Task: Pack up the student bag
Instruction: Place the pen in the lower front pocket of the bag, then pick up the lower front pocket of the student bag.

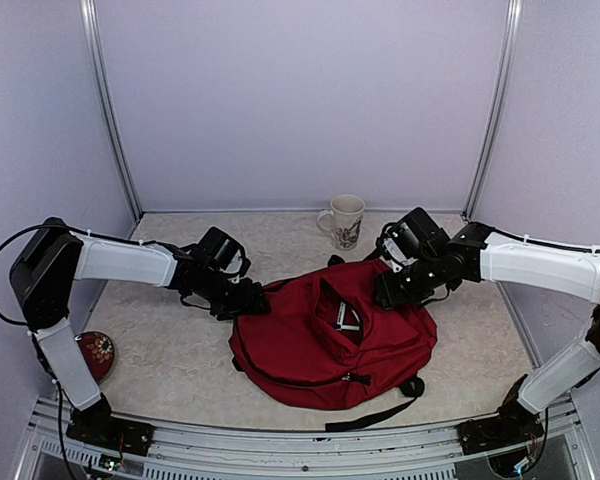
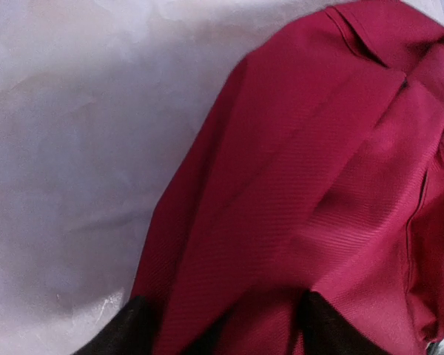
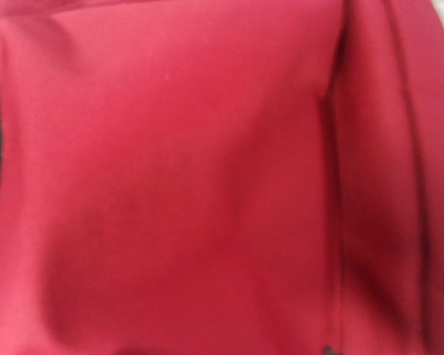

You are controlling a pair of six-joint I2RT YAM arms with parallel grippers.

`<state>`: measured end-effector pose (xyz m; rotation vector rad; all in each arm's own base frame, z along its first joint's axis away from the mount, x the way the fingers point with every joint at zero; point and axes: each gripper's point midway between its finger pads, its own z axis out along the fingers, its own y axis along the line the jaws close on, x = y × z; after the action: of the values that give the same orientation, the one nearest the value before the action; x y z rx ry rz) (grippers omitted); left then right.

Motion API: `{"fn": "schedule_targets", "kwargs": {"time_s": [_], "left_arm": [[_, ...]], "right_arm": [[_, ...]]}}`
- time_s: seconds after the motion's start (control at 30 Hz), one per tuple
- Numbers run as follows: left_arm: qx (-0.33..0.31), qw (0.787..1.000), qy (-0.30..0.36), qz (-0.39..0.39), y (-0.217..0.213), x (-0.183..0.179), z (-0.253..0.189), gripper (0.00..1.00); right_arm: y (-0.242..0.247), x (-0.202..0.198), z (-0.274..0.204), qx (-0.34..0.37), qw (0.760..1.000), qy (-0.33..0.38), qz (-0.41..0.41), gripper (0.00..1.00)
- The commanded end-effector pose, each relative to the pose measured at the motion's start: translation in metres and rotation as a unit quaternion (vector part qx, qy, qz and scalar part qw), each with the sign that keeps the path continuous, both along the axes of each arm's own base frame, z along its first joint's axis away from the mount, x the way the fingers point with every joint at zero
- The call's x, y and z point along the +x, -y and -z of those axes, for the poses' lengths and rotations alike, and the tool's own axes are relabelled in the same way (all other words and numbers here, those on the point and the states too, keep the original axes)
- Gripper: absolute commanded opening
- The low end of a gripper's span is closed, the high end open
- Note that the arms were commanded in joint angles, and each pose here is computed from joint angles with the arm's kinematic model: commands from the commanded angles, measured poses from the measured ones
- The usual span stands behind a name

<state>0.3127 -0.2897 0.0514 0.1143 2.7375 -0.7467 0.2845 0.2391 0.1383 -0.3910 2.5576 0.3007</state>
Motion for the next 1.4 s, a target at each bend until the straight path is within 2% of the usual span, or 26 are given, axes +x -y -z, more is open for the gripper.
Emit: {"fn": "schedule_targets", "kwargs": {"time_s": [0.0,0.13,0.23,0.37,0.47,0.57,0.67,0.83,0.93,1.17,1.37], "left_arm": [[-0.039,0.999,0.017,0.031,0.019,0.000,-0.008,0.48],[-0.042,0.998,0.005,0.042,0.016,-0.019,0.000,0.00],[-0.029,0.999,0.007,0.033,0.007,-0.039,0.001,0.00],[-0.002,1.000,0.001,0.018,-0.012,-0.076,0.009,0.00],[-0.008,1.000,0.007,0.012,-0.016,-0.096,0.004,0.00],[-0.010,1.000,0.018,0.007,-0.018,-0.105,-0.002,0.00],[-0.001,1.000,0.020,-0.001,-0.024,-0.106,-0.002,0.00],[0.005,1.000,0.026,0.002,-0.024,-0.106,-0.006,0.00],[0.006,1.000,0.027,0.002,-0.024,-0.104,-0.005,0.00],[0.013,1.000,0.023,0.008,-0.021,-0.104,0.000,0.00],[0.023,0.999,0.028,0.014,-0.019,-0.100,-0.001,0.00]], "right_arm": [[-0.017,0.009,0.015,0.018,0.999,-0.010,-0.042,0.53],[-0.027,0.017,0.017,0.013,0.998,-0.011,-0.056,0.50],[-0.030,0.024,0.001,0.015,0.998,0.007,-0.058,0.41],[-0.046,0.020,-0.047,0.012,0.995,0.061,-0.074,0.28],[-0.085,0.001,-0.072,0.071,0.986,0.074,-0.129,0.22],[-0.133,-0.025,-0.071,0.144,0.968,0.053,-0.198,0.17],[-0.153,-0.023,-0.055,0.142,0.969,0.034,-0.201,0.09],[-0.177,-0.028,-0.030,0.139,0.964,-0.006,-0.225,0.07],[-0.177,-0.033,-0.006,0.110,0.969,-0.031,-0.220,0.07],[-0.176,-0.022,0.013,0.080,0.976,-0.026,-0.203,0.06],[-0.186,-0.015,0.029,0.072,0.976,-0.032,-0.204,0.17]]}}
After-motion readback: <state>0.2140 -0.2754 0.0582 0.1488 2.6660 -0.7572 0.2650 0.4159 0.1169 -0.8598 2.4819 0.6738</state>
